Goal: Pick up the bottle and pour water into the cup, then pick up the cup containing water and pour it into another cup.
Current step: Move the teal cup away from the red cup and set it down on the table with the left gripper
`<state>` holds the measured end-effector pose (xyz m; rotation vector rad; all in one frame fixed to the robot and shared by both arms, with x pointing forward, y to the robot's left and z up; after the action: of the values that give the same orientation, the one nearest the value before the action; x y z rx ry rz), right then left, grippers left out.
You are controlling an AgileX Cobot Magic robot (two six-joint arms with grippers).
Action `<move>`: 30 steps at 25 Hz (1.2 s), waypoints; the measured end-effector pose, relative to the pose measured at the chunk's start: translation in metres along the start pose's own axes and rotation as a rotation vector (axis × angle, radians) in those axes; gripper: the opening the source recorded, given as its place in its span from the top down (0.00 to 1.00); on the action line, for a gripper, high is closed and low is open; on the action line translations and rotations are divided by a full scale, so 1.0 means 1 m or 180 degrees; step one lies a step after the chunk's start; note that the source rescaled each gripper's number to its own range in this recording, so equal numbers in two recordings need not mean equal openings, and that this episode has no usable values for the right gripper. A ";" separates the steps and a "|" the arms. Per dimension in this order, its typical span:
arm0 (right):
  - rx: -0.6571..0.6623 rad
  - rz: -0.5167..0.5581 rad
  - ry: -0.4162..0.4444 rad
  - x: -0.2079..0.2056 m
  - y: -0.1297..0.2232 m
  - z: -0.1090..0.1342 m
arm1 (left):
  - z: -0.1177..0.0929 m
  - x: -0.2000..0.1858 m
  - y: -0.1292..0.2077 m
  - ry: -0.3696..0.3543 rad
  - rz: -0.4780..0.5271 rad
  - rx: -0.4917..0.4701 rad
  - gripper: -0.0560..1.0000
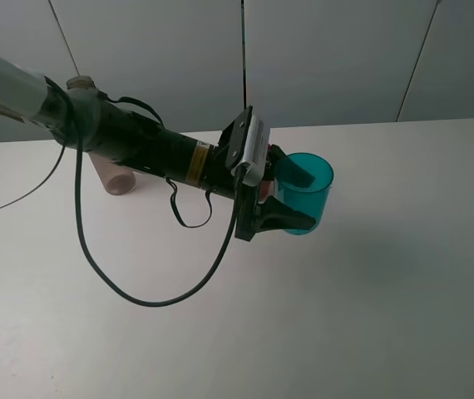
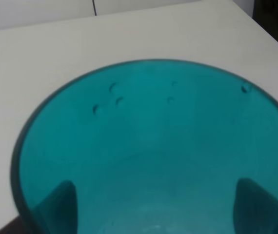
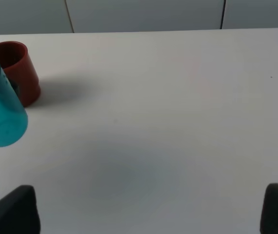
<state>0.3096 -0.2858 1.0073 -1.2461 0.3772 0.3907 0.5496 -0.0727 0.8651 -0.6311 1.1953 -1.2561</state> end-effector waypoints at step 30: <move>0.0000 0.0000 0.0000 0.000 0.000 0.000 | -0.025 0.028 0.054 0.0544 -0.0094 0.0005 0.76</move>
<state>0.3096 -0.2858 1.0073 -1.2461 0.3772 0.3907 0.5429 -0.0788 0.7999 -0.5501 1.3294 -1.3571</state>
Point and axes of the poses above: a point on each arm's last joint axis where the gripper is mounted, x pointing out along that axis toward the gripper, z along the wrist's bending axis when the last joint is at zero, y = z × x, the point moved 9 cm from there along x, pointing out along that axis toward the gripper, and after that the axes turned 15 degrees about x, right-handed, at the moved point
